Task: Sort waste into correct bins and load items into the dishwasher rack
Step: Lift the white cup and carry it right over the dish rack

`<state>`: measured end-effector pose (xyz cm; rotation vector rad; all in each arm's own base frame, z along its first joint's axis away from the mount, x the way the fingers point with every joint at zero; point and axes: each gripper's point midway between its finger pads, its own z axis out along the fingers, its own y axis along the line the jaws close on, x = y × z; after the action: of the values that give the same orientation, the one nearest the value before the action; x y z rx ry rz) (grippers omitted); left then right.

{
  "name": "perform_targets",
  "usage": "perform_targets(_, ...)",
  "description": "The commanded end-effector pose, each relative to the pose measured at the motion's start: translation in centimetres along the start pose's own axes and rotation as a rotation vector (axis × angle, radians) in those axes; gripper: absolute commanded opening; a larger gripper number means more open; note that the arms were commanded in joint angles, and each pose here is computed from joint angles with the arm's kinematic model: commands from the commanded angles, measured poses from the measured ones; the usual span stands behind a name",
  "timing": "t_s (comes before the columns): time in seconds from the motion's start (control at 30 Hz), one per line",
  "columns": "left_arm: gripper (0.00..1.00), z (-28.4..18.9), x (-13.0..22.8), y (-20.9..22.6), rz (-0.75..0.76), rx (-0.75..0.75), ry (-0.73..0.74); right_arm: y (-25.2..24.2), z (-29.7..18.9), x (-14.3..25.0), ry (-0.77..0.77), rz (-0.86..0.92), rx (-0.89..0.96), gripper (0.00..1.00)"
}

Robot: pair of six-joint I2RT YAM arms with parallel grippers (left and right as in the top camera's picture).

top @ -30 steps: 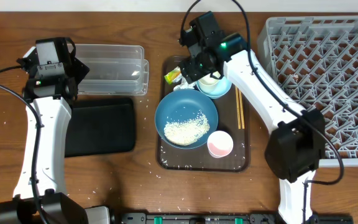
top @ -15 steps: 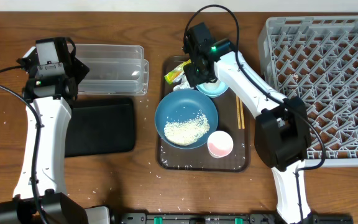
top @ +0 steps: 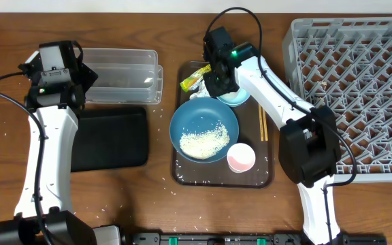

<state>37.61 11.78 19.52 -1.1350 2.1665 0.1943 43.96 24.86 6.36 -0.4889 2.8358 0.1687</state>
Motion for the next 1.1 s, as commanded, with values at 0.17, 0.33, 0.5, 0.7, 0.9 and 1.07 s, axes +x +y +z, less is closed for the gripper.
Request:
perform_targets(0.17,0.99,0.4,0.3,0.3,-0.003,-0.014,0.01,-0.2,-6.9,-3.2,-0.153,0.018,-0.002,0.01)
perform_targets(0.33,0.99,0.4,0.3,0.3,-0.003,-0.014,0.01,-2.6,-10.7,-4.1,-0.223,0.064,0.005,0.01)
perform_targets(0.5,0.99,0.4,0.3,0.3,-0.003,-0.014,0.01,-8.0,-15.2,-4.3,-0.295,0.147,0.04,0.01)
perform_targets(0.7,0.99,0.4,0.3,0.3,-0.003,-0.014,0.01,-18.6,-20.8,-3.5,-0.419,0.339,-0.021,0.01)
perform_targets(0.9,0.99,0.4,0.3,0.3,-0.003,-0.014,0.01,-26.1,-23.7,-2.2,-0.572,0.339,-0.312,0.01)
perform_targets(1.07,0.99,0.4,0.3,0.3,-0.003,-0.014,0.01,-30.6,-24.2,-1.1,-0.698,0.346,-0.529,0.01)
